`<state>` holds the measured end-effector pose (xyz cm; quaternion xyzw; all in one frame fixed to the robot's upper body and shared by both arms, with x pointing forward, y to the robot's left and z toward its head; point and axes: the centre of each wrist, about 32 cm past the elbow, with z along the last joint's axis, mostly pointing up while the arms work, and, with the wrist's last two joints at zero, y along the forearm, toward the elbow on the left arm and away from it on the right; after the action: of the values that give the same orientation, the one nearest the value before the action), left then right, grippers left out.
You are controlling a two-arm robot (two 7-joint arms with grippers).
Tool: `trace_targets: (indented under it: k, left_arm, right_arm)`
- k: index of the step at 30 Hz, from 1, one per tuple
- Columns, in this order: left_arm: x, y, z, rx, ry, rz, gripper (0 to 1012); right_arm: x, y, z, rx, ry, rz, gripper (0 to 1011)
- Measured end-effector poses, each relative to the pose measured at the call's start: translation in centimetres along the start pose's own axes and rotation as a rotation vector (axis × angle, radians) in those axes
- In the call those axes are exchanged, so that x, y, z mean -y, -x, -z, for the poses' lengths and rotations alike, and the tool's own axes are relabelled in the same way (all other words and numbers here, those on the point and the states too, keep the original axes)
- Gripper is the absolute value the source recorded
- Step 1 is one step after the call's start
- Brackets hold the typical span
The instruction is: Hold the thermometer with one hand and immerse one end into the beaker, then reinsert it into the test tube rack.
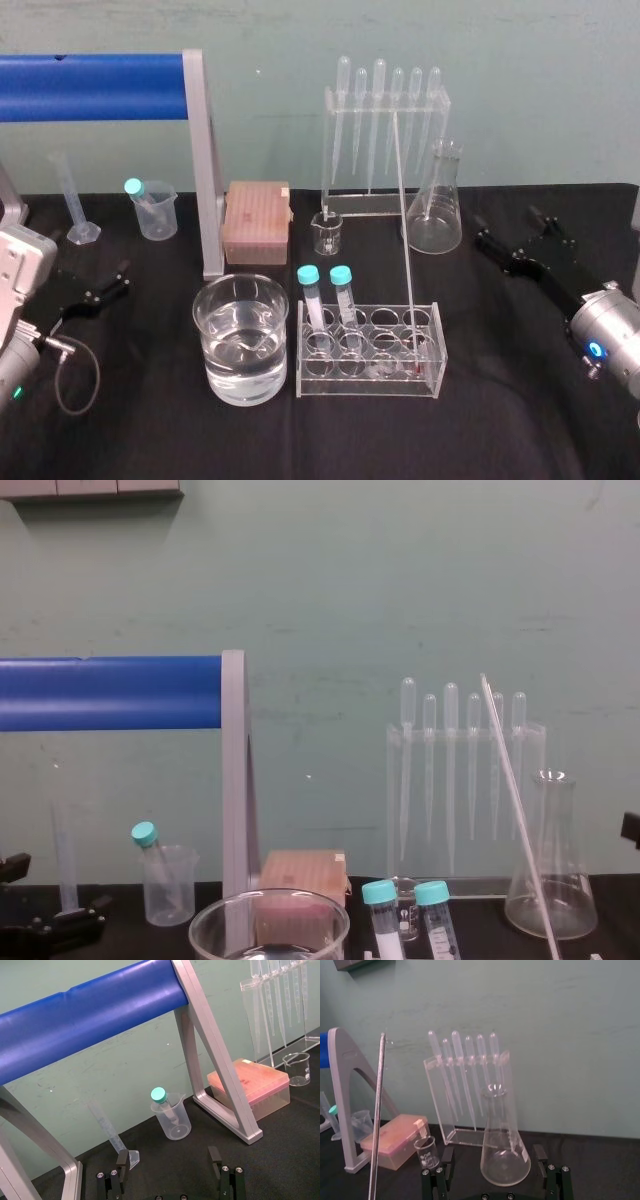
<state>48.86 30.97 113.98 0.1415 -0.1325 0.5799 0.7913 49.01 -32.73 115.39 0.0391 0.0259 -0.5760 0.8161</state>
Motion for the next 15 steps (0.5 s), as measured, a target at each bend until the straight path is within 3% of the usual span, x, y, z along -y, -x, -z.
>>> trace_targets:
  k: [15]
  left_arm:
    - [0.0, 0.0, 0.0, 0.0, 0.0, 0.0, 1008]
  right_arm:
    - [-0.02, 0.04, 0.23, -0.01, 0.011, -0.004, 1003]
